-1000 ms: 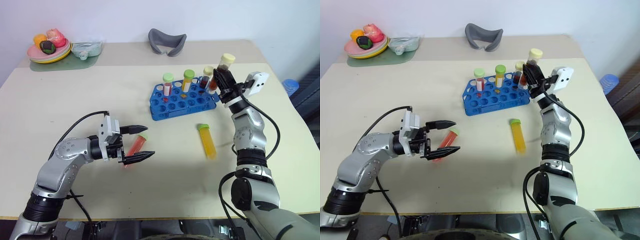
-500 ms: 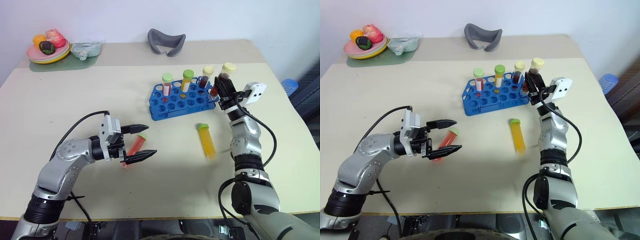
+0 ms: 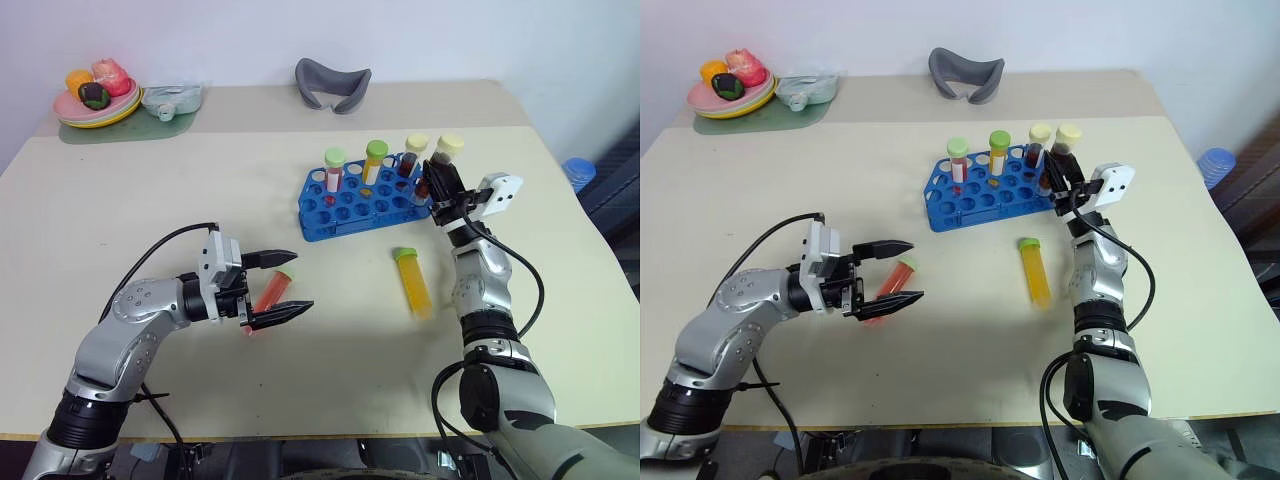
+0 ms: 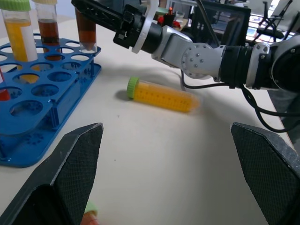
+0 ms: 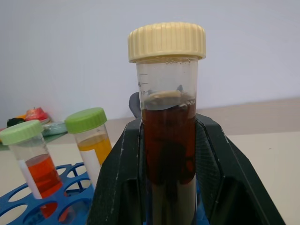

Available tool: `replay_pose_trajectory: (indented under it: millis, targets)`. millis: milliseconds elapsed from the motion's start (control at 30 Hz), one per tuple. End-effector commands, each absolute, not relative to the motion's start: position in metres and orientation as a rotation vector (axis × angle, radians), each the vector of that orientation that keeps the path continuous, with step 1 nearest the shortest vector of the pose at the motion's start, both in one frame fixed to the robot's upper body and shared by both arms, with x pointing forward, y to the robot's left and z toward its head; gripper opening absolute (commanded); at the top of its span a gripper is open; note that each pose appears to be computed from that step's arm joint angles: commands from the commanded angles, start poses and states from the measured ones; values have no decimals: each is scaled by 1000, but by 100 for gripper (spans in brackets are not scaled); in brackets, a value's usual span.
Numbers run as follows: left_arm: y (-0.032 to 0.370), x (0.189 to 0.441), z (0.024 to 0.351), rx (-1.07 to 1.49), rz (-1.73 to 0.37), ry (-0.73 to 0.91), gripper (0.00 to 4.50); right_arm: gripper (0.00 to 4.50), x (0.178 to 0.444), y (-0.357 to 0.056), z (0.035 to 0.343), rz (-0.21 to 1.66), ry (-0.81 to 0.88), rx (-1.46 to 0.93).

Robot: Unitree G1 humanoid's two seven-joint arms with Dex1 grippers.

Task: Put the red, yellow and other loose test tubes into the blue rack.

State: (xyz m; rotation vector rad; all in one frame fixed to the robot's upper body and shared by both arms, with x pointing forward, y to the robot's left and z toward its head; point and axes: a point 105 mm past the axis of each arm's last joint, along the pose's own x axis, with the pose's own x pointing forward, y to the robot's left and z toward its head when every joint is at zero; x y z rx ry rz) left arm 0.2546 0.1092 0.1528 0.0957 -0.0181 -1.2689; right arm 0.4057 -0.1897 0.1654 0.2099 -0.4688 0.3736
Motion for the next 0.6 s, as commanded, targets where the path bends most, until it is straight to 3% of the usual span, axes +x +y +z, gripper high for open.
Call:
replay_pose_trajectory:
  millis: [33,367,600]
  targets:
    - [110,251,164,110,-1269,-66,447,80,409,-192,154,348,-431,208]
    - [110,251,165,111,-1261,-69,447,80,411,-195,156,329,-450,190]
    - [110,253,167,100,-1251,-73,447,425,404,-198,165,306,-499,152]
